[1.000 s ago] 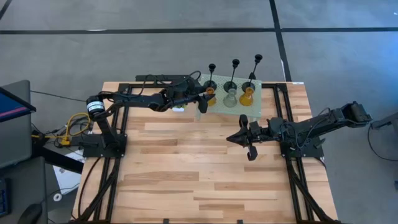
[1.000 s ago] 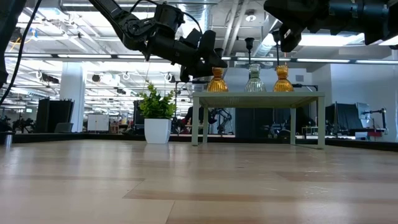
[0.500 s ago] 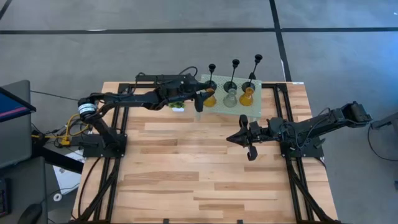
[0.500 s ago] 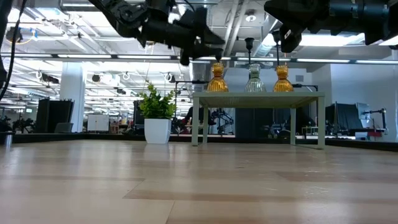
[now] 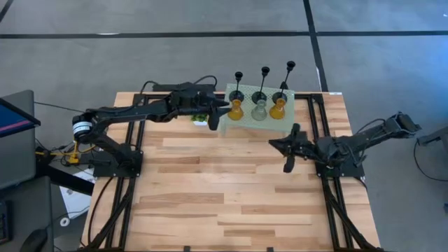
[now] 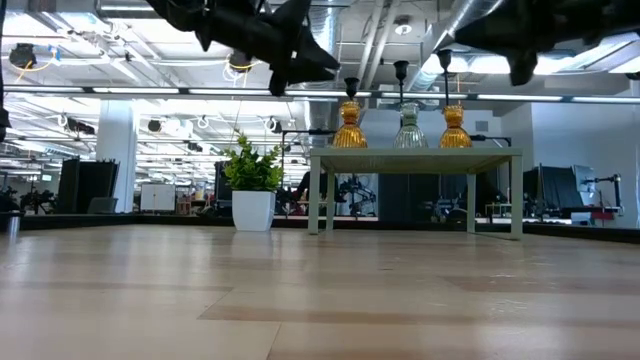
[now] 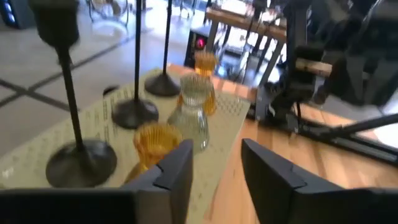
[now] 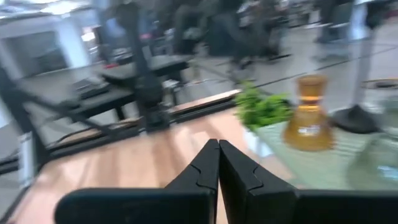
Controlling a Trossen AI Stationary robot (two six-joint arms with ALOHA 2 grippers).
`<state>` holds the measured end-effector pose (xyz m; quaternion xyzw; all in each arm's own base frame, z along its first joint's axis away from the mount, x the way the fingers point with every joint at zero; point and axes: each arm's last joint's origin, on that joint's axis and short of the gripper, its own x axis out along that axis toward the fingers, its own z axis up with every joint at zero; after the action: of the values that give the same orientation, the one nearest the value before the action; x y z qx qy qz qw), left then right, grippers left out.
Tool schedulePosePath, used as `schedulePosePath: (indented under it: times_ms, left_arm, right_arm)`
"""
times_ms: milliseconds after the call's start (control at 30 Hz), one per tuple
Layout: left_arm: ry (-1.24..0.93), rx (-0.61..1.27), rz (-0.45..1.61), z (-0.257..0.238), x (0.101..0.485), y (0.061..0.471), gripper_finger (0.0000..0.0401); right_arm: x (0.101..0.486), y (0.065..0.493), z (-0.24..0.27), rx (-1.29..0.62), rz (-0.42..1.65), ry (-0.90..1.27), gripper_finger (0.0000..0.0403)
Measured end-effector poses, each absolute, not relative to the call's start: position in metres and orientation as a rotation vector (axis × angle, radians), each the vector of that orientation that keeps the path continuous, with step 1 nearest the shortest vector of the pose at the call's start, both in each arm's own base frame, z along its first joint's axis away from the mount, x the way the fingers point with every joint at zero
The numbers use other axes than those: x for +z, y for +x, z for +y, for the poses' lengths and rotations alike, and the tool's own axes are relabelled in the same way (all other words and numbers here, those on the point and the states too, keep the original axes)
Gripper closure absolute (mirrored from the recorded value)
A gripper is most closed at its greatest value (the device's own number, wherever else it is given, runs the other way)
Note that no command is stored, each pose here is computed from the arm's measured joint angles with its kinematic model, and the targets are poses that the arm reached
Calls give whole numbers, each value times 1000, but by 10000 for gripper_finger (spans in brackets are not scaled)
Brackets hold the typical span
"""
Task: Pick & Place candle stick holders
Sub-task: Adjust the gold glass candle holder on the shelf
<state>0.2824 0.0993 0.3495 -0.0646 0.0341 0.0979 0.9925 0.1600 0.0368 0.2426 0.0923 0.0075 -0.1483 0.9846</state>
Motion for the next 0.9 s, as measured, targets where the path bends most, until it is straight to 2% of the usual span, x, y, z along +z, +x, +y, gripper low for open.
schedulePosePath:
  times_ms: [233,467,600,900]
  left_arm:
    - [-59,227,160,93,326,288,336]
    - [72,343,213,79,295,280,394]
    - [85,338,201,74,284,274,393]
    - [83,343,155,67,276,248,389]
  right_arm:
    - [240,155,44,-533,4,157,403]
    - [232,160,42,-652,27,134,403]
    - [229,157,40,-753,46,91,403]
    - [222,156,40,-750,106,33,403]
